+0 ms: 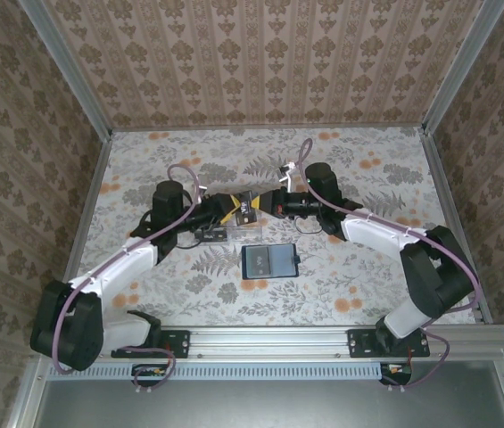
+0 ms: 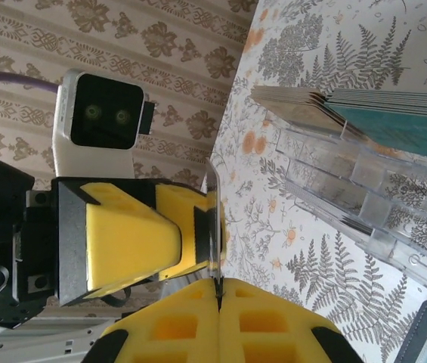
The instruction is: Take the credit cards out of the card holder
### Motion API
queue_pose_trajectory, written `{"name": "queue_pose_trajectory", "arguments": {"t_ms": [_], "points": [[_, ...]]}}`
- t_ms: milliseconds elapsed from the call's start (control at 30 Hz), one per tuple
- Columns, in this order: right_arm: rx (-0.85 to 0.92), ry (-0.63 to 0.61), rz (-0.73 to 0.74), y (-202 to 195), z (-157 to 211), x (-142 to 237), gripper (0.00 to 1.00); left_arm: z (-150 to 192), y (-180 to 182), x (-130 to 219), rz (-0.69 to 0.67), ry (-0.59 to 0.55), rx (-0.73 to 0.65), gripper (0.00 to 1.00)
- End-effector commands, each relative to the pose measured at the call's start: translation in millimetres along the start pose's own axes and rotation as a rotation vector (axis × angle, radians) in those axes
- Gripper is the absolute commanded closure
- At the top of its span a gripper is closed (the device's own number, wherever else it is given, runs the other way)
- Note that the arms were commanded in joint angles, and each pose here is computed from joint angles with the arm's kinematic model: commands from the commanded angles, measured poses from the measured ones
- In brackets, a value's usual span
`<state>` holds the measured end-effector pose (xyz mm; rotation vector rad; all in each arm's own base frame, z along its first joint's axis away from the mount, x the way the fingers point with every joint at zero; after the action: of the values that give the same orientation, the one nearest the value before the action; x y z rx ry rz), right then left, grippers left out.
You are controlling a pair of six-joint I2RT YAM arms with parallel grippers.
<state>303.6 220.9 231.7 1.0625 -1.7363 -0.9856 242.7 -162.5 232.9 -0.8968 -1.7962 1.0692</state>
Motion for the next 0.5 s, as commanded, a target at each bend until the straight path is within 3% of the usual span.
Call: {"name": "queue_pose_trajectory", "arguments": {"t_ms": [0, 167, 333, 467], "points": [[0.017, 0.012, -0.061, 10, -7, -5, 1.00, 3, -4, 8, 0.023, 0.004, -0.025, 0.75], [0.010, 0.013, -0.058, 6, -7, -8, 1.00, 4, -7, 13, 0.029, -0.005, -0.034, 0.91], [0.002, 0.016, -0.065, 4, -7, -12, 1.00, 5, -11, 15, 0.039, -0.009, -0.043, 1.00], [-0.001, 0.019, -0.053, 2, -6, -12, 0.86, 4, -14, 17, 0.032, -0.011, -0.058, 1.00]]}}
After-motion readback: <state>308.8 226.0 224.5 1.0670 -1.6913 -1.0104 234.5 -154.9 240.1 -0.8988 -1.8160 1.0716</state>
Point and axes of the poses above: each hand's point on the last joint's axis, 136 mm out from that joint toward the fingers, its own x axis back along the fingers, its own y axis along the line the jaws close on, z = x × y, the point moved 10 cm from there along x, back along the fingers, and after that the axes turned 4 degrees about -x, right-handed, at the moved point
